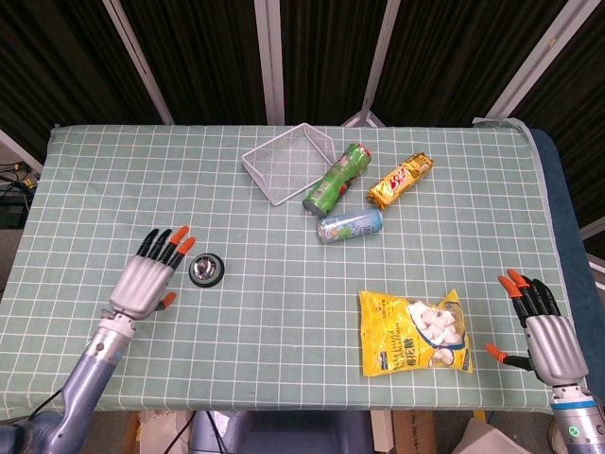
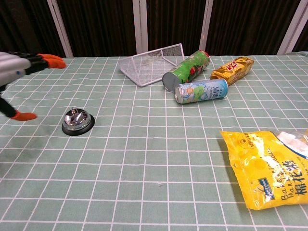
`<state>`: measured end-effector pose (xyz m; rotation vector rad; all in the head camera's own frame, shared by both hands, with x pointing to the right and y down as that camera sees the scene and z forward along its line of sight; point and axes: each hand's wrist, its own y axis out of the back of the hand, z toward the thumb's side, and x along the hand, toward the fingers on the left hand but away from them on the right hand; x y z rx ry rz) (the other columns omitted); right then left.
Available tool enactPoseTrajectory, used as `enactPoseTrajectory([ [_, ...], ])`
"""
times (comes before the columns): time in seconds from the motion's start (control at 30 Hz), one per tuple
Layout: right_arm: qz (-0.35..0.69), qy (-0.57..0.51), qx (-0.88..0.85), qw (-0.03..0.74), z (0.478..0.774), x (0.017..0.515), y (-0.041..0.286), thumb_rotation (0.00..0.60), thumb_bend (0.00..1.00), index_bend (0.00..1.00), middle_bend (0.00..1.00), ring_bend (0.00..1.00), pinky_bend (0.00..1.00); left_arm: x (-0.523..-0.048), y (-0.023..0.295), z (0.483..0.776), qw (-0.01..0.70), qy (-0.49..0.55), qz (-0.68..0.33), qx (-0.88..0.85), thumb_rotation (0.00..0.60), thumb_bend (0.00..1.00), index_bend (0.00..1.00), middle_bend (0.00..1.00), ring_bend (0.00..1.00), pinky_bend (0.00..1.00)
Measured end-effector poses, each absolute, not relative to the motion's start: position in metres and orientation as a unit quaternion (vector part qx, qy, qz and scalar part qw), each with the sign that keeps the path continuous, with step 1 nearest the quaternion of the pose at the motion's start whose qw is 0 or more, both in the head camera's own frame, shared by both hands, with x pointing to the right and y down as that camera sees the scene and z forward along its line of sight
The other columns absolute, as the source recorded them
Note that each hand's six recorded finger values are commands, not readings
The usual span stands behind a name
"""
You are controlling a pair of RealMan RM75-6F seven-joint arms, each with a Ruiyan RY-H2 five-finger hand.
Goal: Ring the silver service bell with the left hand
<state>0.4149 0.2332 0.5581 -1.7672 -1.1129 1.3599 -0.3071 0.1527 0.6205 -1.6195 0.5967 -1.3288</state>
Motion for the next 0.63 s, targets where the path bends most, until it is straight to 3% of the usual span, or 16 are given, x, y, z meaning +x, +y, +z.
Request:
enactPoseTrajectory([
  [0.4,0.526,-0.409,-0.671,0.325,0.561,0.413,0.236,0.6,0.16,0.0,0.0,0.0,0.0,-0.422,0.219,0.56,0.428,0.289,-0.603,-0.608,0.6,0.18,0.0,0.0,0.0,0.0],
  [0.63,0.529,-0.403,-0.671,0.327,0.564,0.41,0.236,0.6,0.16,0.0,0.0,0.0,0.0,-0.466,0.241,0.551,0.411,0.322,-0.61,-0.597,0.6,0.18,0.0,0.0,0.0,0.0],
])
